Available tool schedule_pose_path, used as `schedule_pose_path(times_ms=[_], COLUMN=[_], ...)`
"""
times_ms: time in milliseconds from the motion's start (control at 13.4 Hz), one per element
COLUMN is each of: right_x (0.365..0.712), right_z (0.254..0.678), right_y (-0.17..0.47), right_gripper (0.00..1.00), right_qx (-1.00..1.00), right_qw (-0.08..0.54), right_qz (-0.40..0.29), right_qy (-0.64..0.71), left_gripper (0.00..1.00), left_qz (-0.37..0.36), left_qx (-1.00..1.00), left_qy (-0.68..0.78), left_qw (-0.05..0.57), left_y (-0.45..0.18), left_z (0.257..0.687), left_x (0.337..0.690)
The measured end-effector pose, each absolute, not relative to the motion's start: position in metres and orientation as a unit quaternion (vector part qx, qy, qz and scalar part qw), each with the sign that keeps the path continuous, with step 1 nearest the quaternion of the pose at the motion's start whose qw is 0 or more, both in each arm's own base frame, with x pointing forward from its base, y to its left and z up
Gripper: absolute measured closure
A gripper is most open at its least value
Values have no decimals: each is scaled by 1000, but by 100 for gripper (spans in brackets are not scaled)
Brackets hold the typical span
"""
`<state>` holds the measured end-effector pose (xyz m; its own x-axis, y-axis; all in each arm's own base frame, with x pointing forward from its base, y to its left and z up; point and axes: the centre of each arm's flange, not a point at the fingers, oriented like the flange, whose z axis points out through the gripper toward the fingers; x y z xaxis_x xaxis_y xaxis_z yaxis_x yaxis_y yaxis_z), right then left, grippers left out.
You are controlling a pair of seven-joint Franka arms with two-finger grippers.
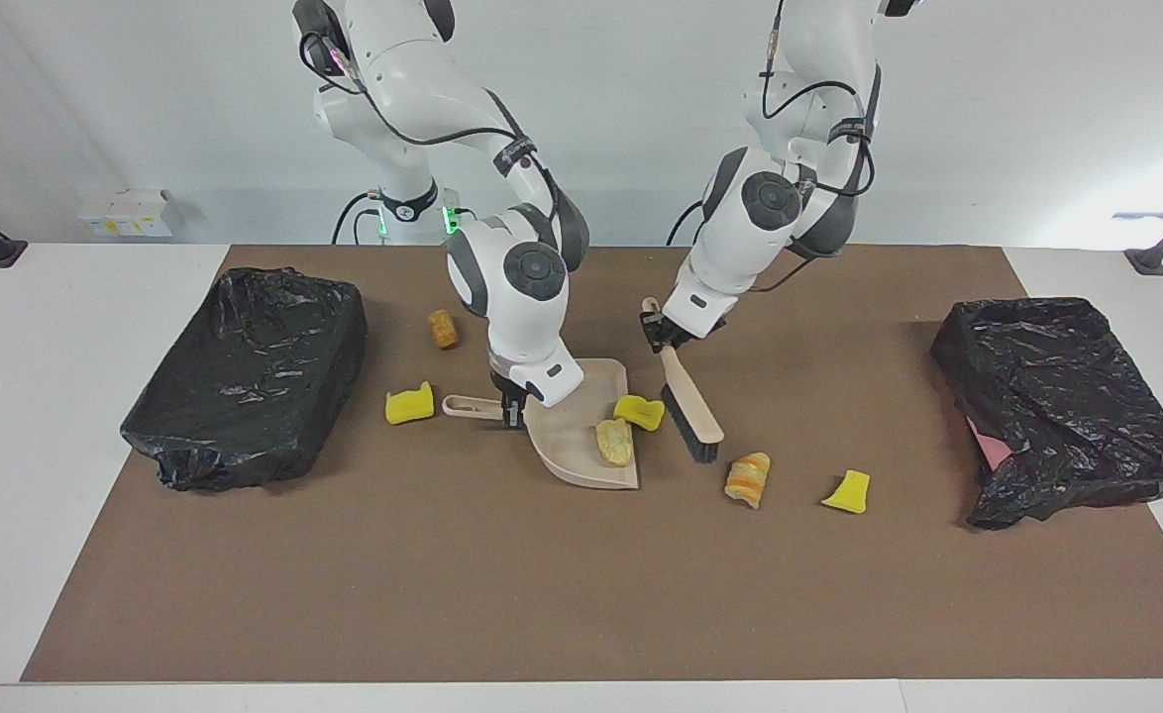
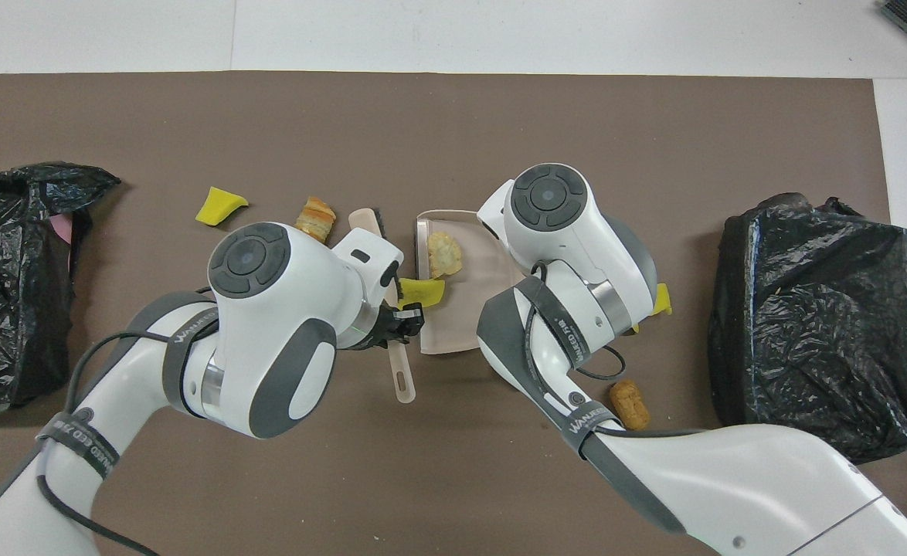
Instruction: Sweep and dump trash in bin
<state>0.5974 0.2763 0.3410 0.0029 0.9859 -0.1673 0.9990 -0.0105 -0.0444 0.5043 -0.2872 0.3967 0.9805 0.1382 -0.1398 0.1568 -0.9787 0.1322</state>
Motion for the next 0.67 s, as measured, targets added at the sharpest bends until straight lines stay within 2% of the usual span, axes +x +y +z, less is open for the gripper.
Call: schedule_pose_path(times_ms=[447,671], right_x=[597,597], right_z=[341,341], right_y=[276,276], right_gripper=[68,68], right_qx=[707,707], right_qw=[43,43], right_qz=[-76,-76], right_qy=[702,702], left_gripper=[74,74], left_qz=[-33,-44], left_qx=[999,995], left_qy=[1,-48], left_qw=[-17,-73], left_y=[-139,-78], left_z=[385,376], left_x=[562,588])
